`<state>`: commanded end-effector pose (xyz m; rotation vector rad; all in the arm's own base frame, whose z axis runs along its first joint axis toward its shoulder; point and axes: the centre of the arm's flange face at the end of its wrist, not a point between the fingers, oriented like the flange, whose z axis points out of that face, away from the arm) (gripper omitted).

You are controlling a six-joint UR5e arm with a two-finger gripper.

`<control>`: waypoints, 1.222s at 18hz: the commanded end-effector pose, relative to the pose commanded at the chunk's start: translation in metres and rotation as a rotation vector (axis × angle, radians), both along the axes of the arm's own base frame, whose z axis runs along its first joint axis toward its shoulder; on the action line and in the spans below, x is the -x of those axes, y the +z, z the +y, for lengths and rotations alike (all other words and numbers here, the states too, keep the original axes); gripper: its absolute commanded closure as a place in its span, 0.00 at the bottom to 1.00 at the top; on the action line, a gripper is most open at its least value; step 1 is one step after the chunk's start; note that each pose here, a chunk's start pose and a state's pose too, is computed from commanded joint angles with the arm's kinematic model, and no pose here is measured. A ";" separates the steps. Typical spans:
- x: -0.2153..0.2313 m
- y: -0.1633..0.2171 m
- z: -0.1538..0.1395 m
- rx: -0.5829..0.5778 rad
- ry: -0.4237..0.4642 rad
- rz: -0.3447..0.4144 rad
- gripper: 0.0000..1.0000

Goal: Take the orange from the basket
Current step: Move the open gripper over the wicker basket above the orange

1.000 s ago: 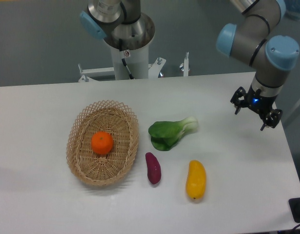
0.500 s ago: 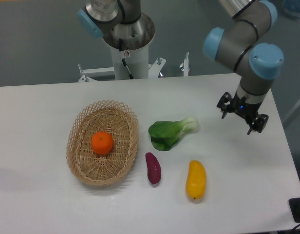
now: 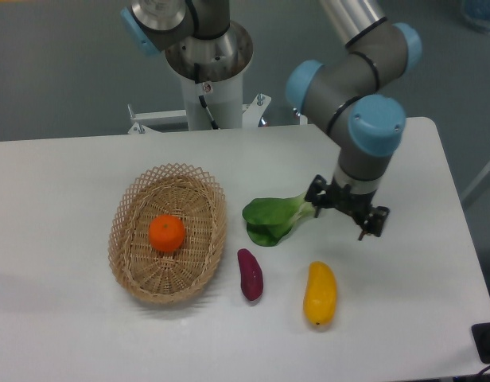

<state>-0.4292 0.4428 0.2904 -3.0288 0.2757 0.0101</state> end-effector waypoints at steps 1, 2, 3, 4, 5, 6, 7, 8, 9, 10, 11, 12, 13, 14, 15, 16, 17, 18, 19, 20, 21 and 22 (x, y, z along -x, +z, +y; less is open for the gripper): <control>-0.006 0.002 0.004 -0.002 -0.009 0.000 0.00; -0.013 0.009 0.008 -0.012 -0.019 0.007 0.00; -0.027 0.014 0.013 -0.023 -0.038 0.004 0.00; -0.035 0.014 0.014 -0.027 -0.048 -0.004 0.00; -0.047 0.014 0.018 -0.030 -0.063 -0.010 0.00; -0.060 0.013 0.024 -0.030 -0.079 -0.017 0.00; -0.072 0.015 0.030 -0.031 -0.080 -0.017 0.00; -0.082 0.018 0.036 -0.033 -0.078 -0.017 0.00; -0.092 0.018 0.042 -0.032 -0.084 -0.019 0.00; -0.102 0.018 0.048 -0.031 -0.096 -0.021 0.00; -0.111 0.017 0.053 -0.030 -0.110 -0.023 0.00; -0.120 0.017 0.059 -0.028 -0.115 -0.026 0.00; -0.129 0.016 0.065 -0.027 -0.119 -0.029 0.00; -0.138 0.012 0.069 -0.023 -0.124 -0.034 0.00; -0.145 0.010 0.073 -0.022 -0.127 -0.037 0.00; -0.154 0.009 0.077 -0.018 -0.139 -0.041 0.00; -0.164 0.005 0.079 -0.013 -0.153 -0.045 0.00; -0.170 0.002 0.081 -0.010 -0.162 -0.049 0.00; -0.174 0.001 0.082 -0.006 -0.168 -0.052 0.00; -0.179 -0.001 0.083 -0.004 -0.175 -0.054 0.00; -0.183 -0.004 0.082 0.001 -0.178 -0.060 0.00; -0.185 -0.007 0.081 0.006 -0.175 -0.065 0.00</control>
